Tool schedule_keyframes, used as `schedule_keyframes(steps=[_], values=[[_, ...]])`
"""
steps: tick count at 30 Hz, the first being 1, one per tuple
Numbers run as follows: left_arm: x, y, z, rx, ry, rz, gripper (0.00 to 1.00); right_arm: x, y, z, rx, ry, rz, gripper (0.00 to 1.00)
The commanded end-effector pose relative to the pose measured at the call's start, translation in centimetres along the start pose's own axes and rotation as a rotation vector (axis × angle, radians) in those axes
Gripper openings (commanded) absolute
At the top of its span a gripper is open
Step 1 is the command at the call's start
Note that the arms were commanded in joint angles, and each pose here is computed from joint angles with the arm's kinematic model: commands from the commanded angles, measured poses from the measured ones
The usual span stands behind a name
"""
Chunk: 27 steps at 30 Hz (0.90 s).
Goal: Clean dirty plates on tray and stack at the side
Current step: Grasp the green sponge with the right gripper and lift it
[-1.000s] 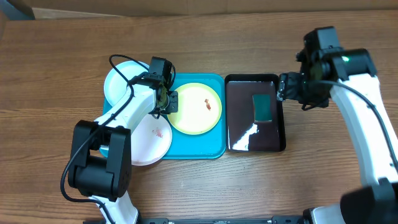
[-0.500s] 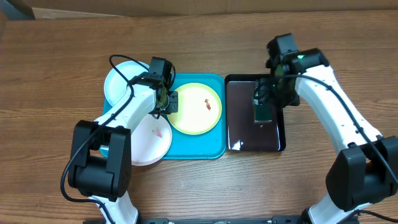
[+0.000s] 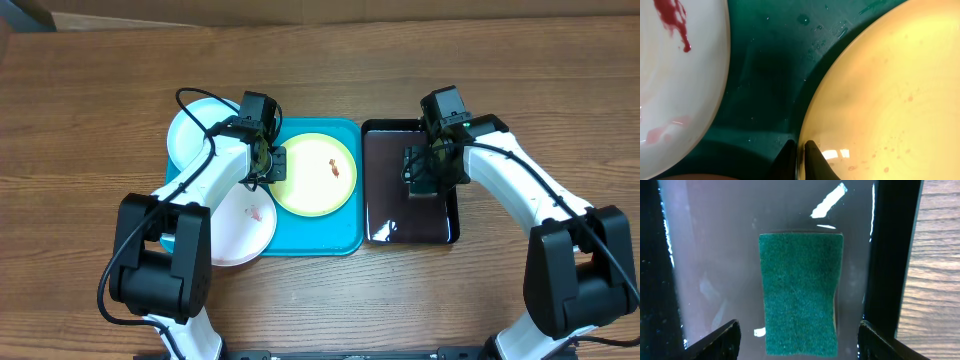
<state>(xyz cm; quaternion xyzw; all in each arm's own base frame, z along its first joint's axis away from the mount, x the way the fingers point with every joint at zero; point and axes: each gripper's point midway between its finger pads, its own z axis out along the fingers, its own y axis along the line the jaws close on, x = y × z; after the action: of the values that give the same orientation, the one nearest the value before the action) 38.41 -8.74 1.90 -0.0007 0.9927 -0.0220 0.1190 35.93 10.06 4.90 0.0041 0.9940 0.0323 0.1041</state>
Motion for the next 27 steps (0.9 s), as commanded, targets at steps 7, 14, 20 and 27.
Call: schedule_keyframes(steps=[7,14,20,27], values=[[0.5,-0.1,0.5,0.008,0.017,0.020,0.10,0.3,0.1,1.6,-0.013,-0.037,-0.004,0.74],[0.5,-0.1,0.5,0.008,0.017,0.020,0.10,0.5,0.0,2.5,-0.019,-0.056,-0.004,0.67],[0.5,-0.1,0.5,0.008,0.017,0.020,0.10,0.7,0.7,2.5,-0.057,-0.044,-0.004,0.65],[0.5,-0.1,0.5,0.008,0.017,0.020,0.10,0.1,0.9,2.5,-0.065,-0.068,-0.005,0.63]])
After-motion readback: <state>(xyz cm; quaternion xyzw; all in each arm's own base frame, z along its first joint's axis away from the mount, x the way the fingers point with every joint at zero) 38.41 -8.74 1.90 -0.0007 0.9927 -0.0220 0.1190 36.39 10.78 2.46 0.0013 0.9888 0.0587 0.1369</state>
